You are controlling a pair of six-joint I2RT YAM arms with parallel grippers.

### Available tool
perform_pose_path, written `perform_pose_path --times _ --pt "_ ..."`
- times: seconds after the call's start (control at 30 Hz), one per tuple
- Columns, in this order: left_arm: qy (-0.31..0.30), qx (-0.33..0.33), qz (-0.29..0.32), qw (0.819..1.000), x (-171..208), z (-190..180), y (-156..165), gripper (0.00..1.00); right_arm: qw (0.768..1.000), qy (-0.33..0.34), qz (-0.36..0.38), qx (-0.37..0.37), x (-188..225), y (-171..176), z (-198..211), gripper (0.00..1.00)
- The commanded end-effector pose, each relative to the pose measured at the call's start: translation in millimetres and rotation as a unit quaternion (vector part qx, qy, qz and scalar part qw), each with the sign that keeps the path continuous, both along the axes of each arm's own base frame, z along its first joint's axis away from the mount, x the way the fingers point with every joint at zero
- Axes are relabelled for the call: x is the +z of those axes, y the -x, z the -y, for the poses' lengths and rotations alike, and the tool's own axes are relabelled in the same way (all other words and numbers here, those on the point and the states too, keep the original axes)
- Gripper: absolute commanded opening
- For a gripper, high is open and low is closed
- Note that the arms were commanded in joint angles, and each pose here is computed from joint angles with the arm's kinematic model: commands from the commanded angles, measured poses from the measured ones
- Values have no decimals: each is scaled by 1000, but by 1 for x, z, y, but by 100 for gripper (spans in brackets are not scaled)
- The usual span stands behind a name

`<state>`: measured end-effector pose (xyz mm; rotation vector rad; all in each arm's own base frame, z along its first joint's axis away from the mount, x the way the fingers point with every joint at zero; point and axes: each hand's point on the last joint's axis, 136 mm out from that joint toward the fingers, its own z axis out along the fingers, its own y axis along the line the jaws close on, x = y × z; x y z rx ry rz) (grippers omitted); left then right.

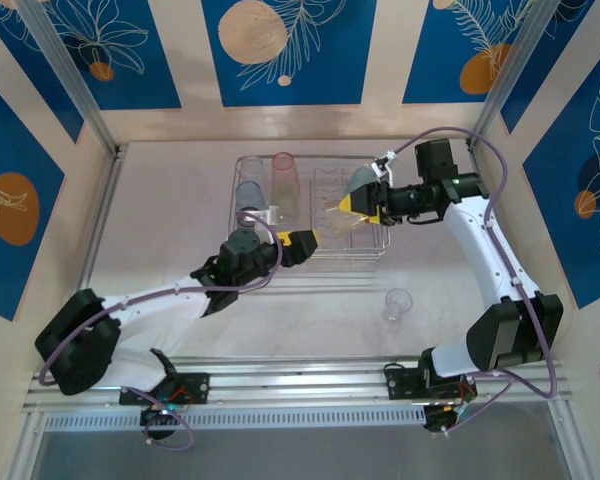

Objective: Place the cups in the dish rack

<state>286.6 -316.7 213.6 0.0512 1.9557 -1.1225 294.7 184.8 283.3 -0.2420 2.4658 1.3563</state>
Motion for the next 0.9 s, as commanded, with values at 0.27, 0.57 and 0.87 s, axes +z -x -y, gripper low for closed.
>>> perform_pose_path --times 0.27,0.57,0.87 --pt "-189 68 54 978 -6 -71 9 94 951 293 -61 -75 -76 -18 69 0" --pt "-202 92 64 973 -4 -91 14 96 918 389 -58 -56 -108 -50 73 0" --pt "-213 107 66 969 -6 -104 18 96 861 506 -43 -22 -137 -80 76 0"
